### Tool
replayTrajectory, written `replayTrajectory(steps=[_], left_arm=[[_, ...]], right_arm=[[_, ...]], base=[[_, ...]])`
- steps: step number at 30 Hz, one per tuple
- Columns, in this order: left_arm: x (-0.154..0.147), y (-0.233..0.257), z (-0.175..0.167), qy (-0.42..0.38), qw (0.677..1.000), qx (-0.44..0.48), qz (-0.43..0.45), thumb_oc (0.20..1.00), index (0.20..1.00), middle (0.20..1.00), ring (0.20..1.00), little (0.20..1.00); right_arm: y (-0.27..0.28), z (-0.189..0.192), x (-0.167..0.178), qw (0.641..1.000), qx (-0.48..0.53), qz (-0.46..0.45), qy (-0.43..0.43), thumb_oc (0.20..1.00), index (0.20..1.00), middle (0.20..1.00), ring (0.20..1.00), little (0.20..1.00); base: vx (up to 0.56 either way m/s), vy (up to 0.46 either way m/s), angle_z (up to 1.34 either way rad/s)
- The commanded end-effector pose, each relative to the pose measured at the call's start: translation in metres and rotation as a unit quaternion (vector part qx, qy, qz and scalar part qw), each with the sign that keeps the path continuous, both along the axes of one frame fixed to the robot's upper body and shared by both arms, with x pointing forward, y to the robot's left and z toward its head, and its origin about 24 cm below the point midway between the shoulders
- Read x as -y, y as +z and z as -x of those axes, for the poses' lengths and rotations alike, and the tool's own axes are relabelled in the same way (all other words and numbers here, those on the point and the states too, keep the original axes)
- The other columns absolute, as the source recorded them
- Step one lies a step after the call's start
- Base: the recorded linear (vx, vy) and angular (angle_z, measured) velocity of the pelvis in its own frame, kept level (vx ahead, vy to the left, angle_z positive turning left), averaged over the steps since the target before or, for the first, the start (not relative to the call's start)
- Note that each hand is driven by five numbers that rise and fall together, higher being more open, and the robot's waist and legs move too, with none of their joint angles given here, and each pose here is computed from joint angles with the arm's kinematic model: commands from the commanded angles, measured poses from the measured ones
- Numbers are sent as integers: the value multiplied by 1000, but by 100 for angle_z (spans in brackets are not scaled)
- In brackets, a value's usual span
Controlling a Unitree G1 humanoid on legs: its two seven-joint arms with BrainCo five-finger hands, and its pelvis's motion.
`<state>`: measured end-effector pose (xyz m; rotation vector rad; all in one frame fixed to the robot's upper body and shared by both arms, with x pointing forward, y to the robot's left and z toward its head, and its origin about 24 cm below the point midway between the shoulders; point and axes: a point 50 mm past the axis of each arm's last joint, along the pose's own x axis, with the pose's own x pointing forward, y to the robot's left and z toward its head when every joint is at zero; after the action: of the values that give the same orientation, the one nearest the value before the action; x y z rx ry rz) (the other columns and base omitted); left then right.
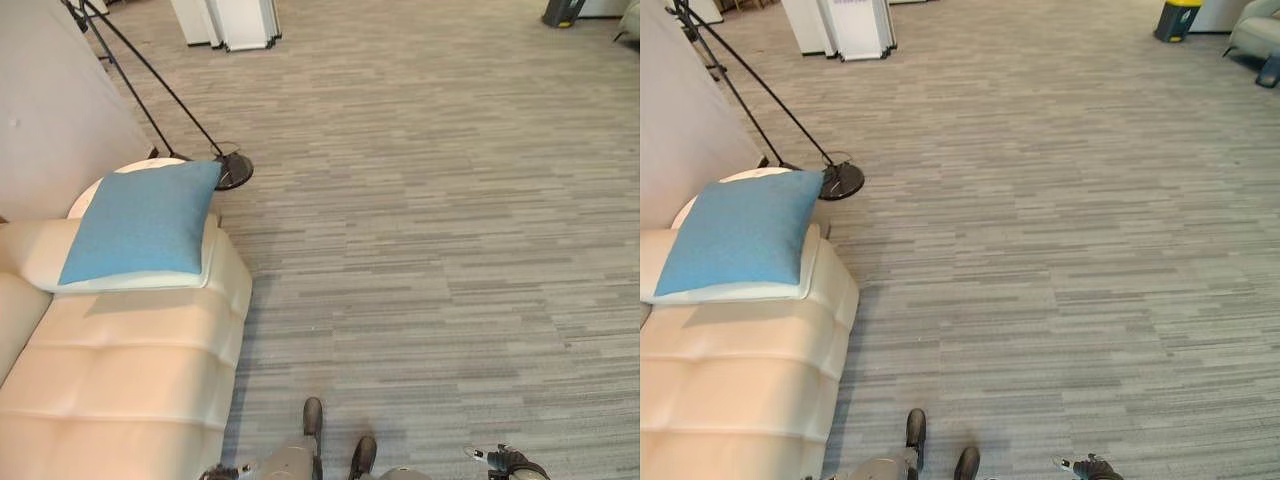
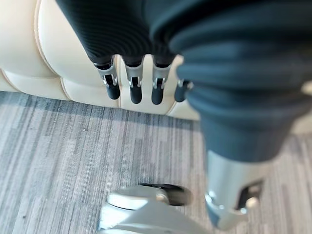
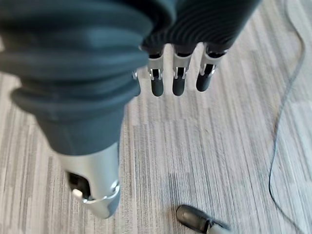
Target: Pick up all the scattered cushions and arrange them neatly on the sofa.
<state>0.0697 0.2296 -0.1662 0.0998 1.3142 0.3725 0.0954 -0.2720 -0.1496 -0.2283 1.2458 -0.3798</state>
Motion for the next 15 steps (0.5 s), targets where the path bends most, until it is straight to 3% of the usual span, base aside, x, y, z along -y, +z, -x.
replayTrajectory(steps=[1,9,15], left_arm=[[-13,5,-13,0,1000,13,-23,1000,1000,1000,1000,1000],[-26,3,21,25,998,-41,-38,1000,1000,1000,1000,1000],[-31,8,-5,1,999,-12,-47,1000,1000,1000,1000,1000]], right_arm=[[11,-19,14,999,35,23,2,1000,1000,1000,1000,1000],[3,-17,-7,999,28,-12,19,1000,1000,1000,1000,1000],[3,-21,-10,999,35,-16,17,1000,1000,1000,1000,1000]], base=[[431,83,-6],[579,182,-15],[323,221,27]])
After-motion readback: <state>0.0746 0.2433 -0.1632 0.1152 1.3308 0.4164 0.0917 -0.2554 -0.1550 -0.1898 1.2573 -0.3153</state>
